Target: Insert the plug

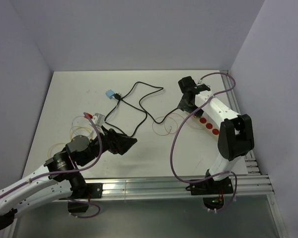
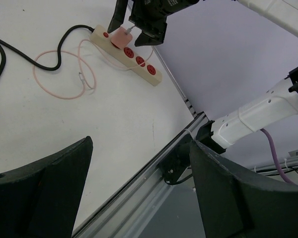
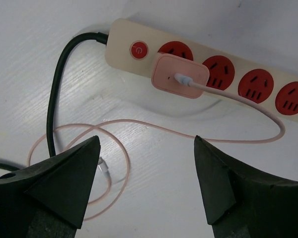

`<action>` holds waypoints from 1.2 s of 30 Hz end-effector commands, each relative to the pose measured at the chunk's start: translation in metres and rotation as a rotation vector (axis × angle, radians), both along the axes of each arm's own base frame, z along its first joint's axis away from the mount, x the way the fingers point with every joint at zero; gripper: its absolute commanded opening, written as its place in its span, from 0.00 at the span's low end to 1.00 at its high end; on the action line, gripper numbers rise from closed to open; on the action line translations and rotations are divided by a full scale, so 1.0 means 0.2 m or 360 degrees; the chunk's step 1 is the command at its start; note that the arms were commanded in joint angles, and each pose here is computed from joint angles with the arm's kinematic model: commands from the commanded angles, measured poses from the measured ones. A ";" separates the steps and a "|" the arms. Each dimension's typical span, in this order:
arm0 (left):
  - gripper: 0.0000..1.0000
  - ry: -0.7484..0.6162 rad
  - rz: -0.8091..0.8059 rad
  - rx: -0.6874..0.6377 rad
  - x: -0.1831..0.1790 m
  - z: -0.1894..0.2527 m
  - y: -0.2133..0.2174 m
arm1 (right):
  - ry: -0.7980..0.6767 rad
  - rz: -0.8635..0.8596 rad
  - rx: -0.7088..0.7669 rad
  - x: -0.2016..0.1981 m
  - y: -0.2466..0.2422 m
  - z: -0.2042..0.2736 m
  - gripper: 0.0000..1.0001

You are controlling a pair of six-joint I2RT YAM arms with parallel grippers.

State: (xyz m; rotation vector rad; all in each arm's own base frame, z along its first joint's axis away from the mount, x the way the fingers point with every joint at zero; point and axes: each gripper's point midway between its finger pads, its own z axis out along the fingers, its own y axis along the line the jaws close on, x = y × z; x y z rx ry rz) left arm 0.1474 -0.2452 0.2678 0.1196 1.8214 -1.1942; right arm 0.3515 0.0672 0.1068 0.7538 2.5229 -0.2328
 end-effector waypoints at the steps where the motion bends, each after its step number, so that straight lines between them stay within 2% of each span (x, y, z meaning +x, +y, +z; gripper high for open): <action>1: 0.84 -0.0072 -0.0015 -0.0088 -0.01 0.16 0.01 | -0.0065 -0.0141 -0.0083 0.05 -0.05 0.04 0.82; 36: 0.85 -0.0102 -0.0008 -0.0053 0.00 0.16 0.02 | -0.0082 -0.0261 -0.0196 0.15 -0.27 -0.08 0.70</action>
